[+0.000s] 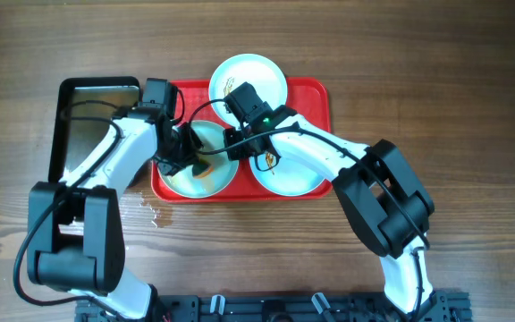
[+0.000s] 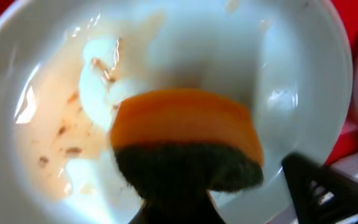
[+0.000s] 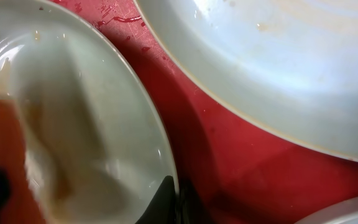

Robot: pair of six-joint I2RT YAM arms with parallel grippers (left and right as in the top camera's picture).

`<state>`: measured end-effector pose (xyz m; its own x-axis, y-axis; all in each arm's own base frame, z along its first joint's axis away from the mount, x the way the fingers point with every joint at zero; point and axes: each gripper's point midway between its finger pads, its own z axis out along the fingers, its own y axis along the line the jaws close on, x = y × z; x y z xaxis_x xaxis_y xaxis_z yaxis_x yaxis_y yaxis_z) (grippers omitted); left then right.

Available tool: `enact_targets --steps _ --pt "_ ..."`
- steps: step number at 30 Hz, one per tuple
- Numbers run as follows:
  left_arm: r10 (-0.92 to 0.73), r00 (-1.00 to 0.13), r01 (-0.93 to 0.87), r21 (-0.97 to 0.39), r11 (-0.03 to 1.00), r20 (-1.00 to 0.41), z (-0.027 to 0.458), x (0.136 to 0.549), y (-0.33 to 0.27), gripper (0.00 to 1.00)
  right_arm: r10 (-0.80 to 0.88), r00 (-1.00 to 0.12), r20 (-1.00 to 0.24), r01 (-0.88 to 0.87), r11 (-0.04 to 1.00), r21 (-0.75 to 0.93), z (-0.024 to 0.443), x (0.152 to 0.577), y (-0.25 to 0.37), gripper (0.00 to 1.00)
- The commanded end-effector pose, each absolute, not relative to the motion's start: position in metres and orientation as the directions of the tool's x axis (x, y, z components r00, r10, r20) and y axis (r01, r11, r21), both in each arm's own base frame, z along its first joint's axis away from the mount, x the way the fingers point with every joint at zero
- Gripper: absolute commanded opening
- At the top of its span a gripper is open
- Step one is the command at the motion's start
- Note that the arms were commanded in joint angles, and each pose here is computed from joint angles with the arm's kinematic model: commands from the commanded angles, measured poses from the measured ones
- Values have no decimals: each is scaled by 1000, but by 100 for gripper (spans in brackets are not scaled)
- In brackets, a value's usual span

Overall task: Clean dirty plates on tray and stack at the side
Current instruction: 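Scrub the left plate with the sponge while the right gripper holds it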

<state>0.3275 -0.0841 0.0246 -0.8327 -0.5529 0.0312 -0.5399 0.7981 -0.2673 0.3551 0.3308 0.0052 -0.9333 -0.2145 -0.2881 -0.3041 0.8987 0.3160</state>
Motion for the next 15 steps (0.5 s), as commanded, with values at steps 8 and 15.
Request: enact_targets --steps 8,15 --pt "-589 -808 -578 -216 787 17 -12 323 -76 4 -201 -940 -277 -278 920 277 -6 358 320 4" --pt "-579 -812 -580 205 788 -72 -13 276 -6 6 -201 -940 -275 -277 920 276 -6 358 320 4"
